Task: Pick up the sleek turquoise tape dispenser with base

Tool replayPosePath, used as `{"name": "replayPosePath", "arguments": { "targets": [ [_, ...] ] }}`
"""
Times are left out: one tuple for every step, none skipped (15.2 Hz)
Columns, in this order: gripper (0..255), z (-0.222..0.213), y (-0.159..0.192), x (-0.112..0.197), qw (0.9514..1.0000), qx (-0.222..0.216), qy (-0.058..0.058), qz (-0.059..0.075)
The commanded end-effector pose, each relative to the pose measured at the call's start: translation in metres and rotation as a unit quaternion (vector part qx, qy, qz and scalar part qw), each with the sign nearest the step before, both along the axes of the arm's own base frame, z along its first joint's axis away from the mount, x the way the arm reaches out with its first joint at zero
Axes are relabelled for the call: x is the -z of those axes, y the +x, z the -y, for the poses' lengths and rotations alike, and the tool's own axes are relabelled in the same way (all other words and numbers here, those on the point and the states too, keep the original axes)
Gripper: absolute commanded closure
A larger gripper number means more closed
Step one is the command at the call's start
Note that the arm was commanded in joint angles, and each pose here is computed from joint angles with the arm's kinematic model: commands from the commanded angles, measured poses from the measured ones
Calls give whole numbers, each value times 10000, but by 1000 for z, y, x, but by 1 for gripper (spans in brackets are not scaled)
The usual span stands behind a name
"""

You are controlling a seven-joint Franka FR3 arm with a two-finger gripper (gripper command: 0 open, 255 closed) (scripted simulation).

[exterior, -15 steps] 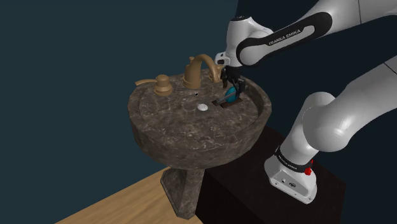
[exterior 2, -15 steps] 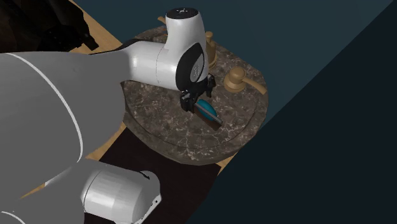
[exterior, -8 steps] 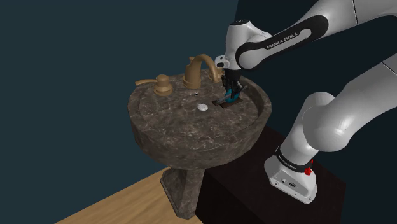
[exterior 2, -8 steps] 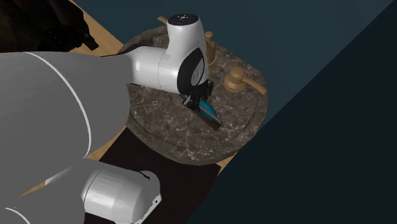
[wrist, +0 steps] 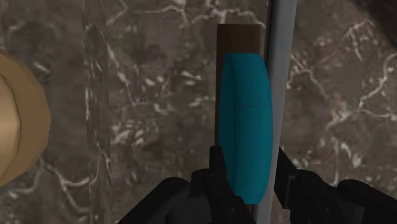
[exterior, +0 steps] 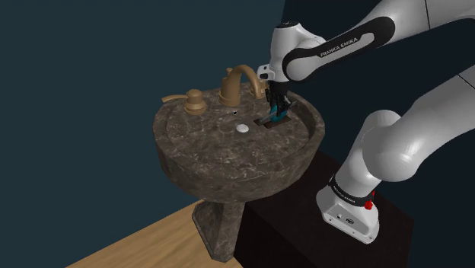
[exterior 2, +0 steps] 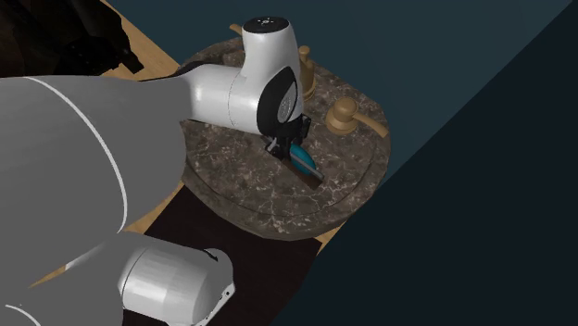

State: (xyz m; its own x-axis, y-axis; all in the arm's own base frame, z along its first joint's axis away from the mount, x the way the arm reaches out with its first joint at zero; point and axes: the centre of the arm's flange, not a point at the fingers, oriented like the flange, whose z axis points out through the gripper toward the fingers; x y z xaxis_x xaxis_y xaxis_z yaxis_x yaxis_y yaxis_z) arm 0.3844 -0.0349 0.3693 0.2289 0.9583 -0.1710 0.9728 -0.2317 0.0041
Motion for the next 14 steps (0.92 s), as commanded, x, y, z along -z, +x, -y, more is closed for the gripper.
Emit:
{"name": "replayPosePath", "arguments": {
  "targets": [
    [255,0,0,-9,10000,0,0,-2],
    [255,0,0,-15,10000,0,0,-2],
    [255,0,0,-20,10000,0,0,-2],
    [255,0,0,-25,10000,0,0,-2],
    [255,0,0,-31,10000,0,0,-2],
    [255,0,0,-36,10000,0,0,-2],
    [255,0,0,-41,10000,0,0,-2],
    [255,0,0,-46,10000,0,0,-2],
    [255,0,0,-52,10000,0,0,-2],
    [255,0,0,-57,10000,0,0,-2],
    [255,0,0,-62,10000,0,0,-2],
    [255,0,0,-68,10000,0,0,-2],
    [255,0,0,-73,10000,0,0,-2],
    [255,0,0,-74,10000,0,0,-2]
  ]
}}
